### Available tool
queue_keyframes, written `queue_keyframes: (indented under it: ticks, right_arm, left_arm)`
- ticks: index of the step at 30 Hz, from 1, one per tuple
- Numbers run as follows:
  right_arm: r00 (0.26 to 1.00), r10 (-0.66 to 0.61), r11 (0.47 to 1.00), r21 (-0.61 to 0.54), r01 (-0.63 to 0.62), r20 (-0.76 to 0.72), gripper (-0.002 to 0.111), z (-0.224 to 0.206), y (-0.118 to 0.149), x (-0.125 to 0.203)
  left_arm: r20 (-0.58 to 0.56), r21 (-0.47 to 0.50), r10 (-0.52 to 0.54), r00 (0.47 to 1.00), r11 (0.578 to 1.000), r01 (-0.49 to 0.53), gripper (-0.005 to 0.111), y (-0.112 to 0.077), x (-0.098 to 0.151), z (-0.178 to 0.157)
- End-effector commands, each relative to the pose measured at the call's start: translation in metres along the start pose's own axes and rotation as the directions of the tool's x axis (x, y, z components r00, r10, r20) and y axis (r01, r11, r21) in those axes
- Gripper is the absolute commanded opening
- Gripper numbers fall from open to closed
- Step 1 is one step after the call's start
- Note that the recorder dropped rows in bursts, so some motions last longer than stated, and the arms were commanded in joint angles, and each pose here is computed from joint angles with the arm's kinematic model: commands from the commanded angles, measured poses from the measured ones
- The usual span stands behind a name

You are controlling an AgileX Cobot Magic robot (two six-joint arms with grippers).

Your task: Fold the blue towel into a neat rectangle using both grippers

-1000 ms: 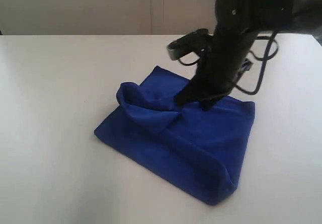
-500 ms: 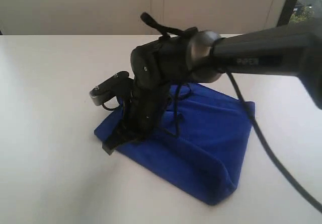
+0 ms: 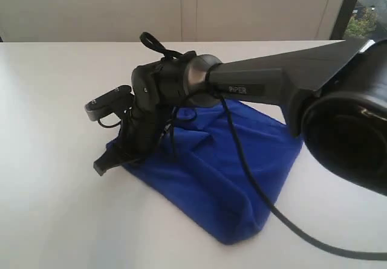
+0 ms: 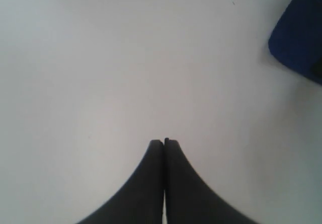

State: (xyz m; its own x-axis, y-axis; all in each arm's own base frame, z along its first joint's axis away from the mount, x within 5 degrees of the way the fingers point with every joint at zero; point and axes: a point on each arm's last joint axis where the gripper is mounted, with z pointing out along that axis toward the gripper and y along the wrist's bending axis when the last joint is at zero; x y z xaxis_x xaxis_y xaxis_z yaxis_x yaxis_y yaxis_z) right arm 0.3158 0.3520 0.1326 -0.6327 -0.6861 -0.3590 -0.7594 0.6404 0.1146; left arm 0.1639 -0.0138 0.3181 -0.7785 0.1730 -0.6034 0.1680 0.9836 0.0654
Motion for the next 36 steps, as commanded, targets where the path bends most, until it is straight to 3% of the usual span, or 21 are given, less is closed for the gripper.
queue_keyframes:
  ticks: [1, 7, 11, 14, 19, 25, 31, 36]
  right_arm:
    - [0.999, 0.049, 0.999, 0.007, -0.049, 0.024, 0.000, 0.035, -0.005, -0.006]
    - [0.957, 0.214, 0.976, -0.002, -0.218, 0.197, 0.000, 0.052, -0.022, -0.037]
    - [0.940, 0.247, 0.968, -0.012, -0.251, 0.236, 0.000, 0.049, -0.033, -0.046]
    - [0.934, 0.248, 0.968, -0.035, -0.248, 0.258, 0.000, 0.019, -0.030, -0.060]
    - [0.954, 0.124, 0.991, 0.011, -0.133, 0.274, 0.000, -0.055, -0.026, -0.071]
    - [0.965, 0.178, 0.976, 0.092, -0.198, 0.191, 0.000, -0.092, -0.090, -0.053]
    - [0.951, 0.261, 0.950, 0.132, -0.283, 0.163, 0.000, -0.082, -0.150, -0.027]
    - [0.929, 0.297, 0.930, 0.151, -0.334, 0.222, 0.000, -0.073, -0.180, -0.021]
  left_arm:
    - [0.000, 0.002, -0.010, 1.000, 1.000, 0.010, 0.000, 0.000, 0.002, -0.001]
    - [0.000, 0.002, -0.010, 1.000, 1.000, 0.010, 0.000, 0.000, 0.002, -0.001]
    - [0.000, 0.002, -0.010, 1.000, 1.000, 0.010, 0.000, 0.000, 0.002, -0.001]
    - [0.000, 0.002, -0.010, 1.000, 1.000, 0.010, 0.000, 0.000, 0.002, -0.001]
    - [0.000, 0.002, -0.010, 1.000, 1.000, 0.010, 0.000, 0.000, 0.002, -0.001]
    - [0.000, 0.002, -0.010, 1.000, 1.000, 0.010, 0.000, 0.000, 0.002, -0.001]
    - [0.000, 0.002, -0.010, 1.000, 1.000, 0.010, 0.000, 0.000, 0.002, -0.001]
    - [0.000, 0.002, -0.010, 1.000, 1.000, 0.010, 0.000, 0.000, 0.002, -0.001]
